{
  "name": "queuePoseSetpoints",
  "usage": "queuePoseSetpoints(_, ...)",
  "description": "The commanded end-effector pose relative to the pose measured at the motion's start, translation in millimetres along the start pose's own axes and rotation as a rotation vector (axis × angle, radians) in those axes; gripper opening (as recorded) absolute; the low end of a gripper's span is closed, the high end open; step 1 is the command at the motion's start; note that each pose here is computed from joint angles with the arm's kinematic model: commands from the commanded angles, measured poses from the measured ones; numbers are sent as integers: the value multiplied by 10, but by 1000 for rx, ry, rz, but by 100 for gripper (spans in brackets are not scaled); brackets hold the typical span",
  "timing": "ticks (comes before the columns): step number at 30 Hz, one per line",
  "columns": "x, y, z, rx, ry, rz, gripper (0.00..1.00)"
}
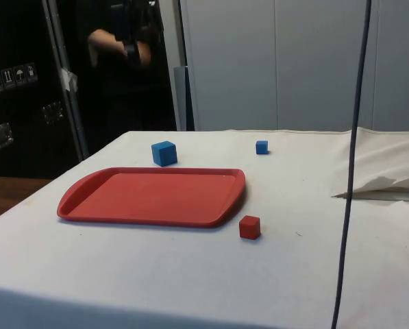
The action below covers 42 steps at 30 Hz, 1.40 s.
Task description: Pick up the largest block and place it onto the tray.
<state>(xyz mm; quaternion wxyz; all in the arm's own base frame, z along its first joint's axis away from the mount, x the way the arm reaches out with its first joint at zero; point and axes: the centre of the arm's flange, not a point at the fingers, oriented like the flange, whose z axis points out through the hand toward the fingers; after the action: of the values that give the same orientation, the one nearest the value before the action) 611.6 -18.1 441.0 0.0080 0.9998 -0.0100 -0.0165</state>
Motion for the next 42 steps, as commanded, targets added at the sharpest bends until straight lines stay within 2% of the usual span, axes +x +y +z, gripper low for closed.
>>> queuePoseSetpoints(1, 24, 21, 34, 7, 4, -1, 100)
queuePoseSetpoints(3, 17, 11, 26, -1, 4, -1, 100)
queuePoseSetpoints(6, 124, 40, 181, -2, 13, 0, 100)
queuePoseSetpoints(11, 264, 32, 294, -14, 28, 0, 100)
queuePoseSetpoints(12, 242, 26, 275, -21, 26, 2, 100)
queuePoseSetpoints(13, 291, 22, 312, -14, 29, -1, 100)
queuePoseSetpoints(19, 444, 15, 398, -21, 42, -1, 100)
queuePoseSetpoints(21, 476, 26, 428, -33, 44, 1, 100)
queuePoseSetpoints(28, 587, 263, 599, -34, 52, 3, 100)
queuePoseSetpoints(31, 586, 300, 623, -42, 48, 8, 100)
queuePoseSetpoints(38, 577, 550, 729, -50, 40, 28, 100)
queuePoseSetpoints(39, 567, 512, 707, -54, 35, 27, 100)
queuePoseSetpoints(42, 574, 632, 769, -53, 36, 34, 100)
